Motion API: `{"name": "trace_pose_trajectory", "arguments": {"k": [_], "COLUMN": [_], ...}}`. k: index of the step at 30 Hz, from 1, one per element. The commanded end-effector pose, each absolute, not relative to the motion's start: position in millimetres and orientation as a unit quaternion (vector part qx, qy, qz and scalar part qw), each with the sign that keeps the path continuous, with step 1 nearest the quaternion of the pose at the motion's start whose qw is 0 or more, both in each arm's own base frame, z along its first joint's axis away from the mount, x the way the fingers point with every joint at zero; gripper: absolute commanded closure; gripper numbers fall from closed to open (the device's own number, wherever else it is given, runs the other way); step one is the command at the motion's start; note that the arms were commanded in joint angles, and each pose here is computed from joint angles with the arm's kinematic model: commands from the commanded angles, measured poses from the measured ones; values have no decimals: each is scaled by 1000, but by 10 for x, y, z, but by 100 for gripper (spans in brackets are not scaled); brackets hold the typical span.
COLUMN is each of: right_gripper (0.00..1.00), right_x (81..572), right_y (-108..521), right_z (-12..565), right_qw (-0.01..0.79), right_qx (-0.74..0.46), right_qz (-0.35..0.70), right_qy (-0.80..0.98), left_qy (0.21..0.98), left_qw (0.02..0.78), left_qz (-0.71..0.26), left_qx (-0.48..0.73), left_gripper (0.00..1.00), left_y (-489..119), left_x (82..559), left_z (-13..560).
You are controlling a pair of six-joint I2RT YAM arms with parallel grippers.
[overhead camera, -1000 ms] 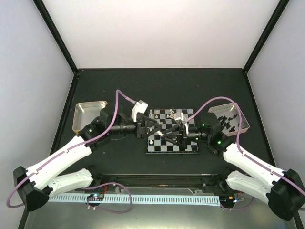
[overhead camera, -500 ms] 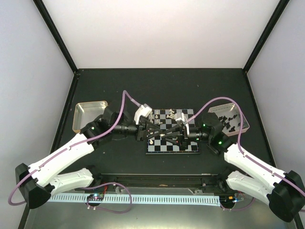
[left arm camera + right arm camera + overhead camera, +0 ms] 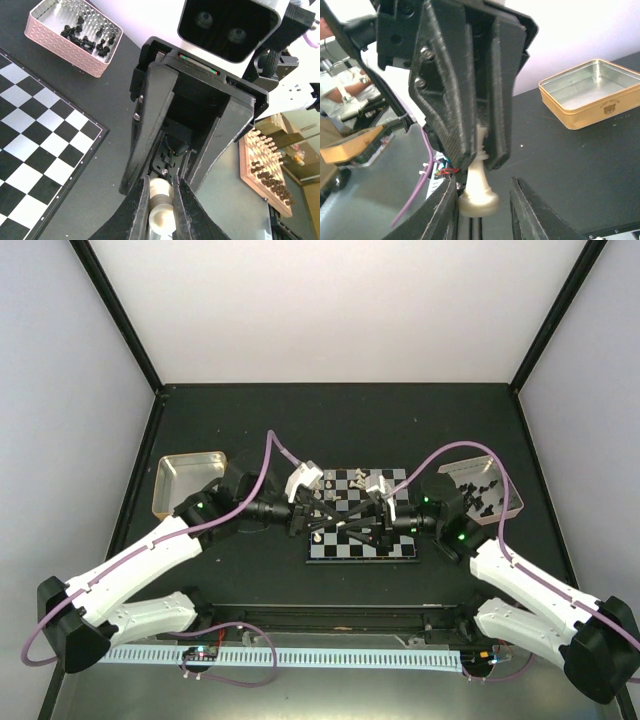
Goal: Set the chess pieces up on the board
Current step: Place the chess piece on the chessboard.
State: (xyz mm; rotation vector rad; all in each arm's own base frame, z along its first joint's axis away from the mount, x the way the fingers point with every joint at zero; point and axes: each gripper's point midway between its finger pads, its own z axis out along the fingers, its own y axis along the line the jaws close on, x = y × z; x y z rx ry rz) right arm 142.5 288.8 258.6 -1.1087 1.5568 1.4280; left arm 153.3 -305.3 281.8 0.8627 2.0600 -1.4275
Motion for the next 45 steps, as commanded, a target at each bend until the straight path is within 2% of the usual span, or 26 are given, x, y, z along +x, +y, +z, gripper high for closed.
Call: {"name": "trace_pose_trajectory", "arguments": {"k": [1, 2, 4, 7, 10, 16, 21, 34, 45], "right_gripper": [59, 48, 37, 27, 23, 21, 21, 21, 21], "right_x": [1536, 1585, 1638, 1740, 1890, 2354, 2471, 2450, 2453], "right_y": [2891, 2883, 2860, 2793, 2672, 2301, 2177, 2135, 2188], "right_z": [2636, 2598, 2557, 2481, 2381, 2160, 1923, 1600, 1497], "right_qw": [380, 380, 384, 401, 424, 461, 446, 411, 389], "right_qx": [-415, -402, -385, -349, -298, -99, -28, 2, 3], "right_qz": [541, 535, 526, 509, 480, 426, 405, 394, 394], "right_qy": [625, 639, 654, 677, 708, 772, 798, 822, 832], "left_qy": [753, 763, 783, 819, 847, 885, 919, 941, 937], "left_qw": [267, 282, 307, 350, 386, 380, 327, 293, 305], "left_qz": [-507, -490, -455, -381, -303, -214, -158, -124, -132], "left_qx": [323, 313, 292, 247, 204, 164, 152, 114, 106], "left_gripper": [98, 98, 98, 99, 98, 98, 98, 98, 98], "left_y": [-3031, -3002, -2930, -2749, -2539, -2465, -2551, -2626, -2665], "left_x": [1594, 1673, 1819, 2092, 2349, 2698, 2911, 3122, 3181], "left_z": [2934, 2908, 2837, 2671, 2496, 2106, 1656, 1014, 884]}}
